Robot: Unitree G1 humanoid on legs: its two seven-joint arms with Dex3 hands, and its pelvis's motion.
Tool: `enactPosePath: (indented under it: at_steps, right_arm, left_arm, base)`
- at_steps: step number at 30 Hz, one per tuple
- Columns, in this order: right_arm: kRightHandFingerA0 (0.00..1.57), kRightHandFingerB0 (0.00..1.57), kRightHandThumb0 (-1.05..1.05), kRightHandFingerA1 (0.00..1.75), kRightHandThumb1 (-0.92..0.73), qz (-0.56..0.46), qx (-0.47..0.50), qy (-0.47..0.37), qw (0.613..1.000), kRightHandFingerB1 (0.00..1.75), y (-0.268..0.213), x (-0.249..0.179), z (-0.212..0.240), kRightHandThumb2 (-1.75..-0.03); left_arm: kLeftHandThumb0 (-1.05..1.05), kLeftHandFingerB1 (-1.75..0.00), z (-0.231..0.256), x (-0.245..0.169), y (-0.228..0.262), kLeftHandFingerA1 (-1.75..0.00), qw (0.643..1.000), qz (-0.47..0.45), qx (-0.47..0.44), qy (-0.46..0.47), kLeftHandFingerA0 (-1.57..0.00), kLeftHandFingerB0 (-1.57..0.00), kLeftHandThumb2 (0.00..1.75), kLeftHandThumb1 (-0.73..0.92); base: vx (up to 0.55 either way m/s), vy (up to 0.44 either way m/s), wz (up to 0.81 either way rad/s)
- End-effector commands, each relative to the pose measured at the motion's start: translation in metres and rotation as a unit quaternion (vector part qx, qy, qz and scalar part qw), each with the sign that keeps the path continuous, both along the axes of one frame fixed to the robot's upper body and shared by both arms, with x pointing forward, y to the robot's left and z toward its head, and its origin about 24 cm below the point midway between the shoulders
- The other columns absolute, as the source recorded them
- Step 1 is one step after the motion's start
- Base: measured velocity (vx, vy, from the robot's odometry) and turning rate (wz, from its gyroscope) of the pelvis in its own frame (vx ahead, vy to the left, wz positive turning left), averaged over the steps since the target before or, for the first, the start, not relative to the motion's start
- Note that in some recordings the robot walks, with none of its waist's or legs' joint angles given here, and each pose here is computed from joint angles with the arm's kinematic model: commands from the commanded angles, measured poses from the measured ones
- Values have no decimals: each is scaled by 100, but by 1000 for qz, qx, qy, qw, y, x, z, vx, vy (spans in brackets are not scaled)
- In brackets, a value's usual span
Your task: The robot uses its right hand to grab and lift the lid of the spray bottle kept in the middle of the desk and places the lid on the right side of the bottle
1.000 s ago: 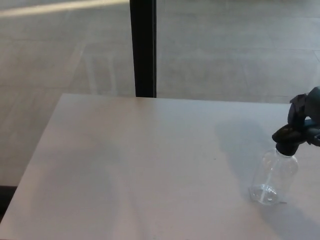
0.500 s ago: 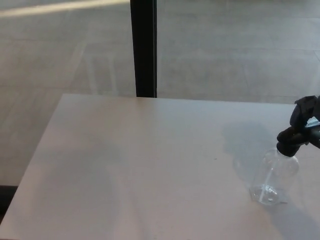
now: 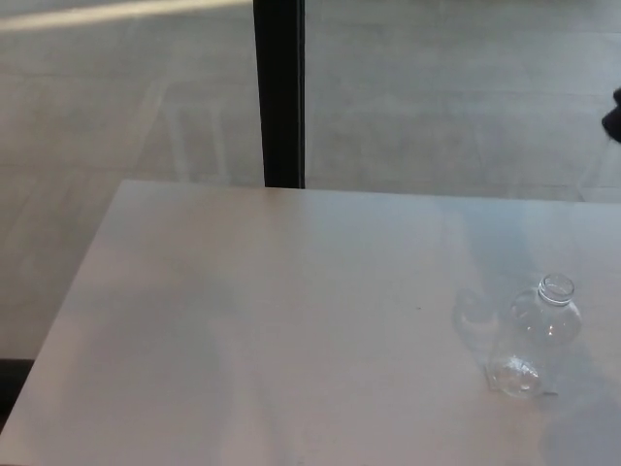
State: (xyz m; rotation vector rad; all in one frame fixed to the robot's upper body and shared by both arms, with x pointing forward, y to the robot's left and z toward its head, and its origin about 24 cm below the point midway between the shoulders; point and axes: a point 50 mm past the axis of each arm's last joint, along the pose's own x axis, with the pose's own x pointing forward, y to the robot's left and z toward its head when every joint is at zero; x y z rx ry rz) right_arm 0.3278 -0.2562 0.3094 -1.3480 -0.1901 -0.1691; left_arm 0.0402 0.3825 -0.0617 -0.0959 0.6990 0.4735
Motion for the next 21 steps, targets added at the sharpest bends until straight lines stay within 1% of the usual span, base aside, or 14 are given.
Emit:
enactPosePath:
  at_steps: [1, 2, 3, 8, 9, 11, 12, 13, 14, 16, 17, 18, 19, 21]
  right_arm:
    - [91, 75, -26, 173, -62, 1, 54, -19, 998, 152, -12, -5, 39, -93]
    - [90, 83, -24, 173, -56, 7, 69, -41, 997, 134, -16, -9, 47, -85]
    - [93, 83, -28, 168, -58, 6, 77, -51, 996, 104, -18, -10, 52, -74]
    - [92, 86, -17, 171, -43, -2, 114, -49, 992, 132, -30, -9, 53, -105]
    - [92, 86, -20, 168, -50, -10, 116, -42, 992, 112, -32, -9, 51, -89]
    - [94, 78, -19, 168, -57, -30, 106, -22, 994, 137, -38, -6, 39, -92]
    - [118, 94, -28, 134, -53, -34, 97, -11, 995, 119, -40, -4, 27, -111]
    - [89, 75, -21, 173, -53, -42, 94, 6, 995, 154, -41, -3, 15, -107]
    - [92, 81, -22, 169, -51, -44, 93, 30, 994, 146, -44, -1, -5, -113]
    - [92, 81, -22, 169, -51, -43, 91, 37, 994, 146, -45, -1, -11, -113]
    - [90, 80, -25, 171, -51, -46, 85, 47, 994, 147, -47, -1, -22, -111]
    - [96, 92, -18, 169, -54, -48, 81, 52, 994, 143, -48, -1, -35, -105]
    - [93, 88, -25, 167, -53, -51, 84, 58, 994, 132, -48, -1, -40, -104]
    - [94, 90, -29, 167, -53, -63, 94, 85, 990, 128, -51, -4, -76, -101]
  left_arm:
    - [-88, -38, 6, 0, 9, -50, 1000, 9, 15, -7, -57, -37, 71, 92]
    - [-84, -38, 7, 1, 9, -50, 1000, 10, 13, -9, -56, -37, 72, 92]
    - [-85, -51, 7, 2, 9, -59, 1000, 10, 12, -11, -50, -33, 114, 76]
    - [-88, -52, 9, 3, 9, -59, 1000, 5, 14, -13, -51, -33, 114, 76]
    - [-89, -38, 10, 3, 10, -49, 1000, 5, 13, -15, -56, -37, 70, 92]
    - [-89, -38, 11, 3, 9, -49, 1000, 1, 16, -15, -56, -37, 71, 92]
    - [-91, -51, 11, 2, 9, -59, 1000, -1, 13, -16, -50, -32, 114, 76]
    - [-90, -37, 11, 2, 9, -50, 1000, -4, 14, -16, -55, -36, 70, 92]
    - [-91, -51, 11, 2, 9, -59, 1000, -3, 14, -17, -49, -31, 115, 75]
    - [-91, -51, 11, 2, 8, -59, 1000, -2, 12, -19, -49, -31, 115, 75]
    - [-91, -37, 11, 3, 8, -50, 1000, -1, 14, -19, -55, -36, 71, 92]
    - [-93, -50, 11, 4, 8, -59, 1000, 3, 10, -21, -49, -32, 115, 75]
    - [-95, -37, 11, 4, 8, -49, 1000, 3, 9, -21, -52, -35, 74, 92]
    - [-95, -38, 11, 4, 9, -50, 1000, 1, 10, -20, -52, -35, 75, 91]
  base:
    - [0, 0, 0]
    - [0, 0, 0]
    - [0, 0, 0]
    - [0, 0, 0]
    - [0, 0, 0]
    - [0, 0, 0]
    - [0, 0, 0]
    - [0, 0, 0]
    - [0, 0, 0]
    - [0, 0, 0]
    - [0, 0, 0]
    - [0, 0, 0]
    - [0, 0, 0]
    - [0, 0, 0]
